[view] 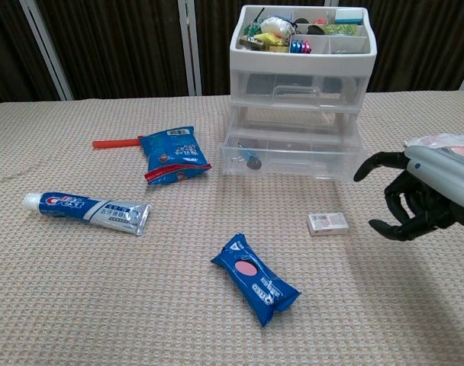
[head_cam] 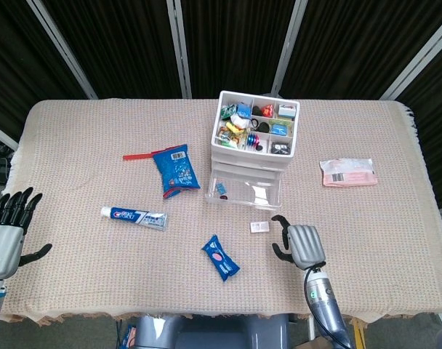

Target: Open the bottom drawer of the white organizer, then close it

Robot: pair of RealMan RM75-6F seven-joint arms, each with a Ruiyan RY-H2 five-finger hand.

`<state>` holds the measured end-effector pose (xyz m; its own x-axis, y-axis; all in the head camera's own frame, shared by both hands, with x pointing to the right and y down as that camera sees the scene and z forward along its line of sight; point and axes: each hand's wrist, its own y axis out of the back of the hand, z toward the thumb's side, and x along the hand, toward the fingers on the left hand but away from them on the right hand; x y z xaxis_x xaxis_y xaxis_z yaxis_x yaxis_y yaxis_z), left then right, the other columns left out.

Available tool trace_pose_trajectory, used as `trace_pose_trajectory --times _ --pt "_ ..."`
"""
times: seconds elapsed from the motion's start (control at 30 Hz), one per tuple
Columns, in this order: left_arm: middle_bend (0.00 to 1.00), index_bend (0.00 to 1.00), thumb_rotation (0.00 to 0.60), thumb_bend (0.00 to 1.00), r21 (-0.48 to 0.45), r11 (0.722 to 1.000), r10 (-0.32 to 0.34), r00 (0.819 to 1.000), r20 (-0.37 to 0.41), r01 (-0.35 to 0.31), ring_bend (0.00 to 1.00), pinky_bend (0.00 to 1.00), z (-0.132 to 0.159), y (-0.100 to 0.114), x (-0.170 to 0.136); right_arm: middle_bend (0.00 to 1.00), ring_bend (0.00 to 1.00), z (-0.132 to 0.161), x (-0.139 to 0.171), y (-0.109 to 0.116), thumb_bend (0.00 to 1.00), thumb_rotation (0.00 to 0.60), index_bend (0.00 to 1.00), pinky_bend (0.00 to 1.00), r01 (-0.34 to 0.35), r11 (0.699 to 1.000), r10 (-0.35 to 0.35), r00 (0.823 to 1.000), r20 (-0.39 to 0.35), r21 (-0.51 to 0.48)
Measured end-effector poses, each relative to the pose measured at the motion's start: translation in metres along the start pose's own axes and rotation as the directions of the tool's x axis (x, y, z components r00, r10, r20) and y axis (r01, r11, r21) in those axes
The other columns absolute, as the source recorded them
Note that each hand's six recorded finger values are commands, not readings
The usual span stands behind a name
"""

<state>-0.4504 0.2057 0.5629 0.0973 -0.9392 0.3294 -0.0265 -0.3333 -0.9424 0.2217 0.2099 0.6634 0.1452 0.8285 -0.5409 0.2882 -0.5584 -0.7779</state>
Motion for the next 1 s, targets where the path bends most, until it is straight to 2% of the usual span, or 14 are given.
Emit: trace_pose_trajectory --times 0.3,0.6,1.0 --pt "0.00 0.06 0.600 0.12 -0.011 1.000 0.007 1.000 0.000 -0.007 0.00 0.00 -0.001 0.001 0.000 0.75 0.76 -0.002 -0.018 -0.020 0.32 0.600 0.35 0.71 0.022 0.996 -0.021 1.000 -0.008 0.091" --pt "0.00 0.07 0.600 0.12 -0.018 1.000 0.010 1.000 0.005 -0.010 0.00 0.00 0.000 0.002 0.000 0.75 0.76 0.001 -0.027 -0.040 0.33 0.600 0.36 0.71 0.012 0.996 -0.012 1.000 -0.008 0.094" --pt "0.00 0.07 0.600 0.12 -0.022 1.000 0.007 1.000 0.004 -0.007 0.00 0.00 0.000 0.001 0.000 0.76 0.76 0.008 -0.027 -0.052 0.35 0.600 0.27 0.71 0.008 0.995 -0.004 0.999 -0.044 0.098"
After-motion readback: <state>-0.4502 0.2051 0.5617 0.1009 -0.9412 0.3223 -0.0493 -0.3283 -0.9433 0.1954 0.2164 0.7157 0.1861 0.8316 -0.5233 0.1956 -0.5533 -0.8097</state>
